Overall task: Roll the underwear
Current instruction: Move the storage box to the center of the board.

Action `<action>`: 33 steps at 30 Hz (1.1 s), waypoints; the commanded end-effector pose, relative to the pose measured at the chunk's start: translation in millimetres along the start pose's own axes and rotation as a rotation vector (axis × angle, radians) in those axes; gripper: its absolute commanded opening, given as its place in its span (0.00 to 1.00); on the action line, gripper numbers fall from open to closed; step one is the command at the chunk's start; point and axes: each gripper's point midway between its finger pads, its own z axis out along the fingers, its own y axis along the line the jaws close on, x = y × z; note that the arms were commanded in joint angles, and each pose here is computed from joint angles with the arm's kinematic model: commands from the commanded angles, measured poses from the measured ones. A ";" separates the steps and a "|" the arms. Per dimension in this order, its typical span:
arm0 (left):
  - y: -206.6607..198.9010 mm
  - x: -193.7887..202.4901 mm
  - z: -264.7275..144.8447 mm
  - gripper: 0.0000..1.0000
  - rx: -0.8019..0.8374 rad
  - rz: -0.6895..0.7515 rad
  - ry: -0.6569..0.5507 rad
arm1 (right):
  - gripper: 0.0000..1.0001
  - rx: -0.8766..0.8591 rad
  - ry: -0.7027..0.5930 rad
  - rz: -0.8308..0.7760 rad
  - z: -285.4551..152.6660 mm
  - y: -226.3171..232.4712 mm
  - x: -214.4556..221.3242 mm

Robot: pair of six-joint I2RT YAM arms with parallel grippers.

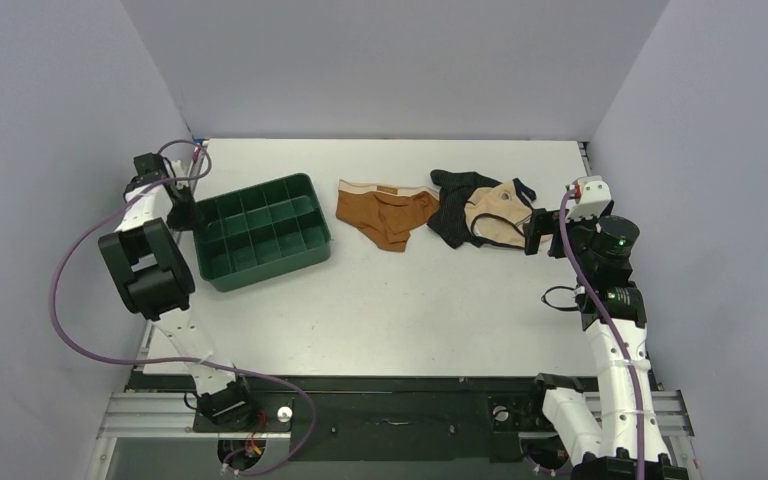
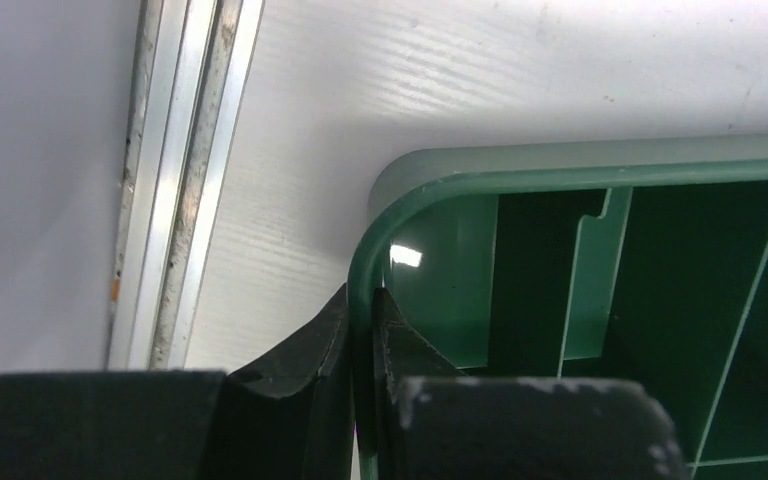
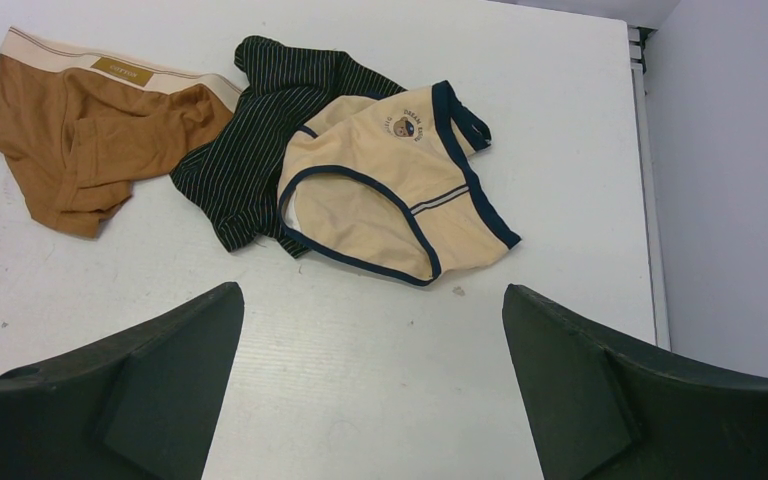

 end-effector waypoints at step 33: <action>-48.6 -73.7 -15.6 0.69 -0.072 0.272 -0.100 | 0.97 -0.009 0.003 -0.029 4.3 0.8 0.9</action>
